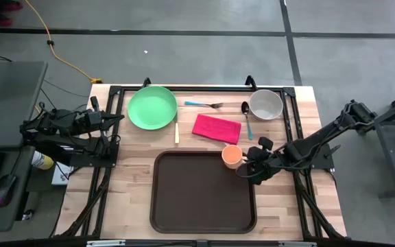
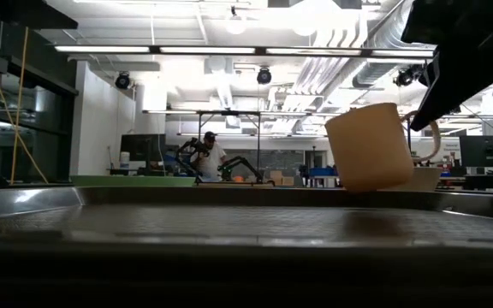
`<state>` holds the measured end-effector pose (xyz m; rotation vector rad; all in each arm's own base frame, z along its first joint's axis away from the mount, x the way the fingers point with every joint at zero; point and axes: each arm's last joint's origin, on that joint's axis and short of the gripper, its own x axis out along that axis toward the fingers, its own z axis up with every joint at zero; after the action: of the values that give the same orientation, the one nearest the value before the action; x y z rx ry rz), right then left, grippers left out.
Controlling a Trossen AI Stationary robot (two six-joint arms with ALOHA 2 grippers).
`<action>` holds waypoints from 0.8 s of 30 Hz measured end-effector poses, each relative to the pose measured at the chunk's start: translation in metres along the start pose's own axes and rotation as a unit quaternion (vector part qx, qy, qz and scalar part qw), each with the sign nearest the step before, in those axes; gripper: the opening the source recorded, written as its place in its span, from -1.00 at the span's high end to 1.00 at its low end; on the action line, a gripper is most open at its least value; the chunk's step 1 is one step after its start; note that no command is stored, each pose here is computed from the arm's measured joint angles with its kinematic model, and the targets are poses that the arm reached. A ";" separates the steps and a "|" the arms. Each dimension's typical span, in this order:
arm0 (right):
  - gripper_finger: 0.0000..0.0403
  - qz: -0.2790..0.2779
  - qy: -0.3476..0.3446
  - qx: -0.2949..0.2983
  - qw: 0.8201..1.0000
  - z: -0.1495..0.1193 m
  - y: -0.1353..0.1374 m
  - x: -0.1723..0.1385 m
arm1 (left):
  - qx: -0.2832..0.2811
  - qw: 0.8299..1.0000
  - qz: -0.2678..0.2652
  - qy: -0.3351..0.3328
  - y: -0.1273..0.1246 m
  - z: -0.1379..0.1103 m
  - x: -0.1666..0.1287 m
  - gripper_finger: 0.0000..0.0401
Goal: Set up tray
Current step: Put the yellow mug on the brown tray
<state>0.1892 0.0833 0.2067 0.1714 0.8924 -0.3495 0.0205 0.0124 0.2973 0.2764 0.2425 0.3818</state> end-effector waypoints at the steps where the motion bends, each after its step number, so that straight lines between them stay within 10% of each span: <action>1: 0.86 -0.001 0.002 -0.002 1.000 0.000 0.000 0.000 | 0.001 1.000 0.000 0.000 0.000 0.000 0.000 0.78; 24: 0.87 -0.025 -0.012 0.063 0.998 -0.018 -0.001 0.006 | 0.001 1.000 0.001 0.001 0.000 0.000 0.000 0.78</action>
<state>0.1792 0.0857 0.1906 0.2609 0.8517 -0.4548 0.0205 0.0125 0.2972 0.2792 0.2441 0.3835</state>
